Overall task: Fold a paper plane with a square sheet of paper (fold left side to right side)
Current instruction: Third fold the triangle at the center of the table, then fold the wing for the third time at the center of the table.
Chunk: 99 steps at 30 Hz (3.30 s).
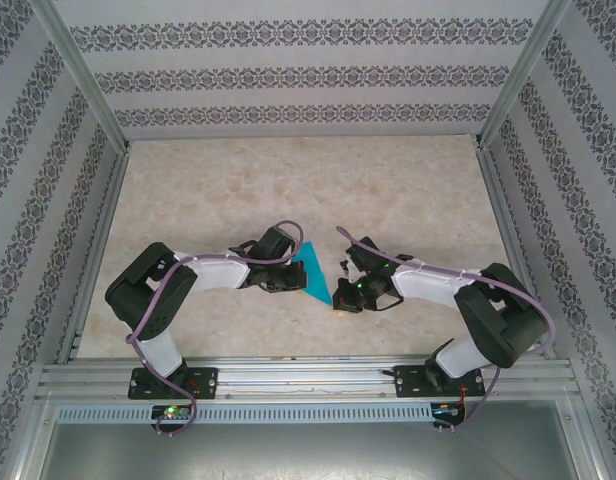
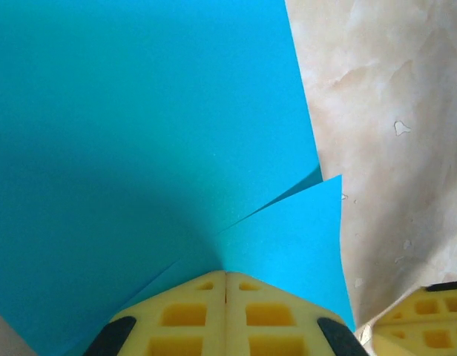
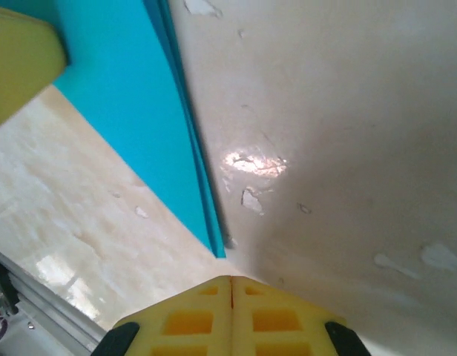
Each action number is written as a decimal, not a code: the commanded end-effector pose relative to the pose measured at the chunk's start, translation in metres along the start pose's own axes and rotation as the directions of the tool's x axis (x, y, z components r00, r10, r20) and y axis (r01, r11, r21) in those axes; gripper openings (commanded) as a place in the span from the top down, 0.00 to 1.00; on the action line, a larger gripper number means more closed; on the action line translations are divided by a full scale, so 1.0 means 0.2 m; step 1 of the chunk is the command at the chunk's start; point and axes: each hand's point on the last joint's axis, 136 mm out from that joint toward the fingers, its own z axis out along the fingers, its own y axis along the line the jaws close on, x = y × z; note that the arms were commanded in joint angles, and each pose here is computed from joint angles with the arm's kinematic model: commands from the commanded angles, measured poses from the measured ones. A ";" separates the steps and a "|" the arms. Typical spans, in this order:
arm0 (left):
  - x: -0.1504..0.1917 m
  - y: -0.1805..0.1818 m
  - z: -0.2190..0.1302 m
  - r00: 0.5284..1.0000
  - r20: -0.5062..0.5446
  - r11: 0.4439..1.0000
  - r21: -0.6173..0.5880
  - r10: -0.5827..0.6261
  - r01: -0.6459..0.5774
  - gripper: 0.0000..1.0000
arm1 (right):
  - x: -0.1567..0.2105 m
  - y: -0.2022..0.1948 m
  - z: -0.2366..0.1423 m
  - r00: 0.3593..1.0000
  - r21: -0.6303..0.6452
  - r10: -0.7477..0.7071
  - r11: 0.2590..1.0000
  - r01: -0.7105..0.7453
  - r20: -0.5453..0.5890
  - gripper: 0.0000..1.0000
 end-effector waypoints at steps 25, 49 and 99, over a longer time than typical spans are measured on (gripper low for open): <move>-0.30 -0.10 -0.52 0.913 0.387 0.990 -0.018 0.133 -0.137 0.50 | -0.32 0.04 -0.27 0.876 0.026 -0.310 0.946 0.324 0.369 0.05; -0.14 0.09 -0.49 0.921 0.375 0.987 0.150 -0.104 0.050 0.29 | -0.42 0.31 -0.05 0.861 -0.175 -0.436 0.856 0.487 0.263 0.30; -0.37 -0.01 -0.21 0.950 0.204 0.918 0.366 -0.238 0.151 0.66 | -0.41 0.23 -0.14 0.868 -0.144 -0.376 0.887 0.438 0.323 0.69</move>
